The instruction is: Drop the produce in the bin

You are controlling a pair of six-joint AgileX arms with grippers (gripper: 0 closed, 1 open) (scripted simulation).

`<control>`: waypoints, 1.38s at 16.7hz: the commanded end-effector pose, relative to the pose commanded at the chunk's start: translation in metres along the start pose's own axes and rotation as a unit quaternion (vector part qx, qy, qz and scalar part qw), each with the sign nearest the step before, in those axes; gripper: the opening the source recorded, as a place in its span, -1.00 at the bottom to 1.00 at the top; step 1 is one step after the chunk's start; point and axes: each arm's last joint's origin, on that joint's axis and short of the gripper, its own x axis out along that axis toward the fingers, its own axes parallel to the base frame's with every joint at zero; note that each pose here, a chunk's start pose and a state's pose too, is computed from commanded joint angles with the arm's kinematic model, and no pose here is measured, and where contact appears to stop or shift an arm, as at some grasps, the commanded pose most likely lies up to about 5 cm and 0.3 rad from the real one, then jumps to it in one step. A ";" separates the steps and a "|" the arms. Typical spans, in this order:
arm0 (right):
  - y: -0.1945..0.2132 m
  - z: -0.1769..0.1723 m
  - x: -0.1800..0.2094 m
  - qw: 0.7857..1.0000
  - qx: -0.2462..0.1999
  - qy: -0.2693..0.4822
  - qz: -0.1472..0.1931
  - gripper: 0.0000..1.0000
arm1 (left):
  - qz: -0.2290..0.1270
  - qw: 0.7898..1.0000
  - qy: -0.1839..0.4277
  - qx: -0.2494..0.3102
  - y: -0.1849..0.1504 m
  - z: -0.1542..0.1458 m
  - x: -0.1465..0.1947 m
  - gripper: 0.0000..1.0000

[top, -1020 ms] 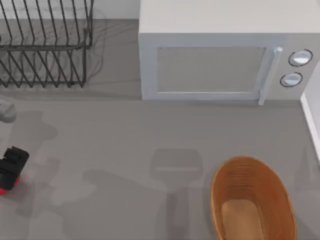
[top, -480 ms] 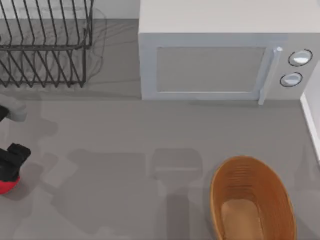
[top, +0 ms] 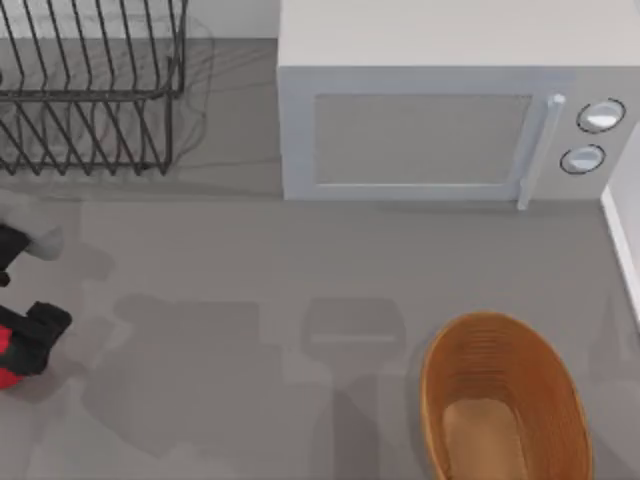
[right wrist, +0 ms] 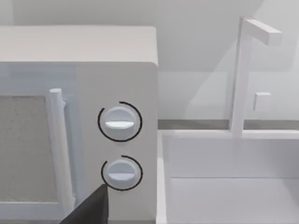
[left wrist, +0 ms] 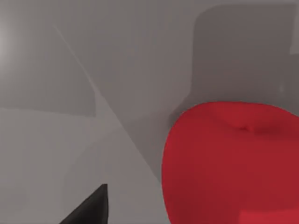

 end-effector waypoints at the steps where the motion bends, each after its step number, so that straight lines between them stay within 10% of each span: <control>1: 0.000 0.000 0.000 1.000 0.000 0.000 0.000 1.00 | 0.001 1.000 -0.002 0.000 0.000 0.001 0.010 1.00; 9: 0.000 0.000 0.000 1.000 0.000 0.000 0.000 1.00 | 0.000 1.000 0.000 0.000 -0.001 -0.002 0.042 1.00; 23: 0.000 0.000 0.000 1.000 0.000 0.000 0.000 1.00 | 0.000 1.000 0.000 0.000 -0.001 -0.002 0.042 -1.00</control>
